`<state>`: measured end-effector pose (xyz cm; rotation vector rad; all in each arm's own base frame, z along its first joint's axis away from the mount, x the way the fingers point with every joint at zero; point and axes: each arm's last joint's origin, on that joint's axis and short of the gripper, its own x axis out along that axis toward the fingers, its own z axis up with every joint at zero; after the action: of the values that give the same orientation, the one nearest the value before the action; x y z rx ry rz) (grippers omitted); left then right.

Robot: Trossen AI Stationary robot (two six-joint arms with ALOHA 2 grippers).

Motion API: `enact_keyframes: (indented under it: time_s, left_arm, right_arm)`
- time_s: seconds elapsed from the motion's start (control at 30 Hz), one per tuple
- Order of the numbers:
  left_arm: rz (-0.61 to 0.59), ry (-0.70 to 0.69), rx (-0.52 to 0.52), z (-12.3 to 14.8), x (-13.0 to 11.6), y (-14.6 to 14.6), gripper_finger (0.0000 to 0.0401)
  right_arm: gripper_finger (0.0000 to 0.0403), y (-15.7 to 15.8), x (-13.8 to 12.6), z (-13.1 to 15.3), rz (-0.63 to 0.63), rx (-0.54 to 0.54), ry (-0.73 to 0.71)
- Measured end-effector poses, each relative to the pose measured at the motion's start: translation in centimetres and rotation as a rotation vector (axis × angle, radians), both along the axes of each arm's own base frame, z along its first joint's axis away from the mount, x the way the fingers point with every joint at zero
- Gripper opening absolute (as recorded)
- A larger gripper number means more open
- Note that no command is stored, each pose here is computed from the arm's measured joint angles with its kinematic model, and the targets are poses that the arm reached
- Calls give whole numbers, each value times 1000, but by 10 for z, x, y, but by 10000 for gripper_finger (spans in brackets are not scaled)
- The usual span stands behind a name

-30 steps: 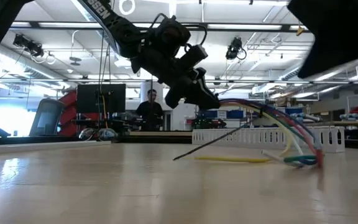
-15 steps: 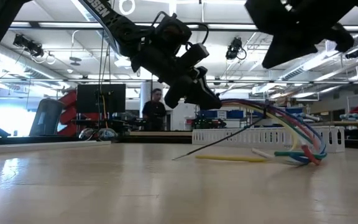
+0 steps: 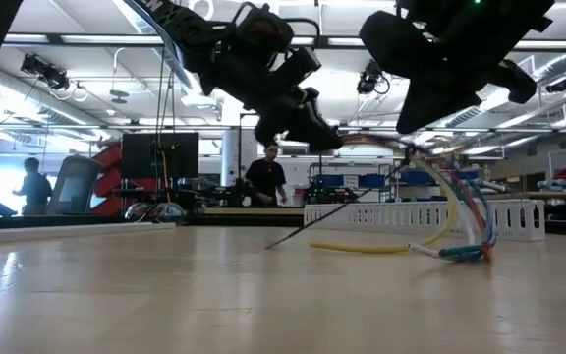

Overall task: Ziptie cables
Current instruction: Put the cable wires into the white cable duct

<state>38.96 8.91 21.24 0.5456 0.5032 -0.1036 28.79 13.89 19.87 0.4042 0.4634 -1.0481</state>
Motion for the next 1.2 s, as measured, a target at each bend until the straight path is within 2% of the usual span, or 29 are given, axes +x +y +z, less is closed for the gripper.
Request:
enact_keyframes:
  time_s: [0.13, 0.27, 0.57, 0.77, 0.97, 1.2]
  left_arm:
    - [-2, 57, -12, 2, -8, 3, 41]
    - [-34, 41, -34, 13, -14, 5, 41]
    - [-85, 52, -67, 28, -25, 1, 41]
    - [-84, 55, -65, 30, -27, 0, 41]
    - [-63, 68, -56, 29, -27, 0, 41]
    - [-54, 72, -56, 28, -28, 2, 41]
  right_arm:
    - [11, 6, -7, -2, 20, 65, 85]
    - [41, 14, -17, -7, 31, 113, 140]
    - [140, 11, -52, -43, -56, 33, 35]
    - [222, 0, -50, -55, -65, 16, -20]
    - [287, -1, -42, -42, 9, -12, 45]
    - [282, -2, -47, -9, 115, -59, 28]
